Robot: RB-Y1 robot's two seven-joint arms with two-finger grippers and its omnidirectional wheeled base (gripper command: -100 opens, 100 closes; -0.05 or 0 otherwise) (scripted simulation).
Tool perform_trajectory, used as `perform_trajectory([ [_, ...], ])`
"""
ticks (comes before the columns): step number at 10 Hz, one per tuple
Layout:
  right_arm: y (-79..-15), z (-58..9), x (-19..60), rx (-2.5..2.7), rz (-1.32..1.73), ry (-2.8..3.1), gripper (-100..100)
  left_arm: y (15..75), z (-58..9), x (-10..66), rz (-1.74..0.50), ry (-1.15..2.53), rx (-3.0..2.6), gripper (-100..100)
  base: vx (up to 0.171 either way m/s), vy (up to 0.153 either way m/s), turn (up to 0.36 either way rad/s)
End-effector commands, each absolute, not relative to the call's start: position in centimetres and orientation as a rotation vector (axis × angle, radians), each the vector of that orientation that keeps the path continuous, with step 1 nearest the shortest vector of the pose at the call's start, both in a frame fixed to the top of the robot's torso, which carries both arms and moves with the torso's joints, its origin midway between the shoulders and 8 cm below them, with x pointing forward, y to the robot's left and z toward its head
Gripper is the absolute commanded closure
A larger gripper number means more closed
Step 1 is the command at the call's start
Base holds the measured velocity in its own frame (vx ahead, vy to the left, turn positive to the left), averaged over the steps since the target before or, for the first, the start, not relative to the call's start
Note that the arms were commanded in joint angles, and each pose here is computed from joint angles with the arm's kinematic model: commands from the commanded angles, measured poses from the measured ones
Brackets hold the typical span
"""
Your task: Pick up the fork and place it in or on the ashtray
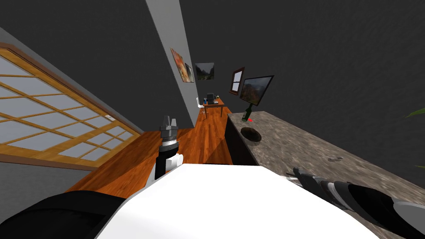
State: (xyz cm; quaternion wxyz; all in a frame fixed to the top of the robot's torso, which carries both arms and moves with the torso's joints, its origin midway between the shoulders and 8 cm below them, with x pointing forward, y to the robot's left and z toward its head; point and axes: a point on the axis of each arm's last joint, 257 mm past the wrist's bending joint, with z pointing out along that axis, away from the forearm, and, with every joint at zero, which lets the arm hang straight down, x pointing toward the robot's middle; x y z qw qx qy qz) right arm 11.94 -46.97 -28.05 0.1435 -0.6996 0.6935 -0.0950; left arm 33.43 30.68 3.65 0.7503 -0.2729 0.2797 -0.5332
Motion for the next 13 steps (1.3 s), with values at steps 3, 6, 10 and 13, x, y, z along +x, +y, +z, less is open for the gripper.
perform_trajectory([
  [3, -46.8, -27.2, 11.9, -2.009, -0.236, 2.032, 100, 30.7, 3.6, 33.4, -1.165, 0.611, -0.596, 0, -0.16, -0.065, 0.067],
  [6, -45.8, -26.8, 12.2, -1.959, -0.212, 2.049, 100, 30.7, 3.6, 33.4, -1.165, 0.611, -0.596, 0, -0.21, -0.102, 0.12],
  [10, -43.1, -26.2, 13.5, -1.872, -0.195, 2.031, 100, 30.7, 3.6, 33.4, -1.165, 0.611, -0.596, 0, -0.225, -0.061, 0.147],
  [13, -43.2, -26.2, 13.3, -1.883, -0.192, 2.036, -100, 30.7, 3.6, 33.4, -1.165, 0.611, -0.596, 0, -0.032, -0.007, 0.006],
])
